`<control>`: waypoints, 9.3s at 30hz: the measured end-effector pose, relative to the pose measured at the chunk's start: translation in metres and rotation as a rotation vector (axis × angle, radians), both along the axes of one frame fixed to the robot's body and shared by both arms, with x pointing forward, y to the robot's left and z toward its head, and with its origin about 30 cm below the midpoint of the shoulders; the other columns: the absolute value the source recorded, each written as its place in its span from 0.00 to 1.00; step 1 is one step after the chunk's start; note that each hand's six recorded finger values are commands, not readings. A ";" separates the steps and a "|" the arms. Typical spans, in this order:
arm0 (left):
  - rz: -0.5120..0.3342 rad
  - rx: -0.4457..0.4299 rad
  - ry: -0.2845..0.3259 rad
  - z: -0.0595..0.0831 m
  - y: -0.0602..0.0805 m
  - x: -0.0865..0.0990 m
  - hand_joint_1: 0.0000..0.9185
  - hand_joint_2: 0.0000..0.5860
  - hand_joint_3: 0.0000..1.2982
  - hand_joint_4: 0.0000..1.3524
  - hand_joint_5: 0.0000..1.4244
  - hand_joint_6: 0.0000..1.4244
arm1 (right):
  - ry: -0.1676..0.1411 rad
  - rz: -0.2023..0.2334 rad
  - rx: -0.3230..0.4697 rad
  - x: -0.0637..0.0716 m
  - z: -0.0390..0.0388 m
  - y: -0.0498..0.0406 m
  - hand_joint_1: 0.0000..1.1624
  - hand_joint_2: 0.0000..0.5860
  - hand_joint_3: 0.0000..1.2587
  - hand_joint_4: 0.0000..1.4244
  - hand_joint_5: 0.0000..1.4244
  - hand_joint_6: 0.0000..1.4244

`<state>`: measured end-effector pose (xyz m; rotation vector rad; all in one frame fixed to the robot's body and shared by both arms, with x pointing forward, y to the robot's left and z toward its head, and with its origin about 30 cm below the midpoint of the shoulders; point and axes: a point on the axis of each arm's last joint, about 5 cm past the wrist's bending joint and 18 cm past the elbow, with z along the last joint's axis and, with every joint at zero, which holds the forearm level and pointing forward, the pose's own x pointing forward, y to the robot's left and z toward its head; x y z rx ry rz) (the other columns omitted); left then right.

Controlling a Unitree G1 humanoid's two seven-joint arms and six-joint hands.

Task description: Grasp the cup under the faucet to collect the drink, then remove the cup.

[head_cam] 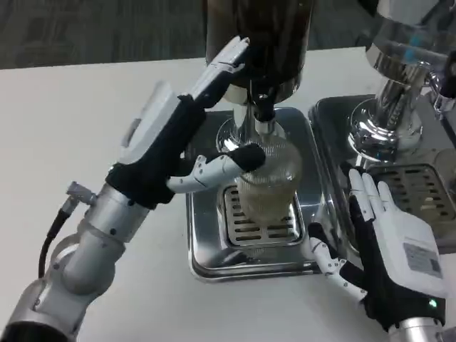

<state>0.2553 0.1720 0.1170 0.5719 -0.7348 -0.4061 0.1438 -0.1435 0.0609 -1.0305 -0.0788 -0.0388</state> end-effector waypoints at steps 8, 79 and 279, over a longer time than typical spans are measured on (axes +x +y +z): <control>-0.063 0.023 0.010 0.001 -0.009 0.001 0.00 0.22 0.14 0.06 0.18 0.16 | -0.010 -0.017 0.002 -0.003 0.0011 0.0005 0.22 0.72 0.00 0.00 0.00 0.09; -0.008 0.341 -0.253 -0.002 -0.001 -0.017 0.00 0.25 0.20 0.10 0.20 0.18 | 0.022 0.084 0.400 0.022 0.0028 -0.0074 0.46 0.37 0.00 0.00 0.00 0.09; 0.397 0.332 0.098 -0.053 0.080 -0.081 0.00 0.32 0.17 0.02 0.13 0.07 | -0.130 0.203 0.846 0.015 0.0062 0.0245 0.91 0.21 0.46 0.45 0.55 0.73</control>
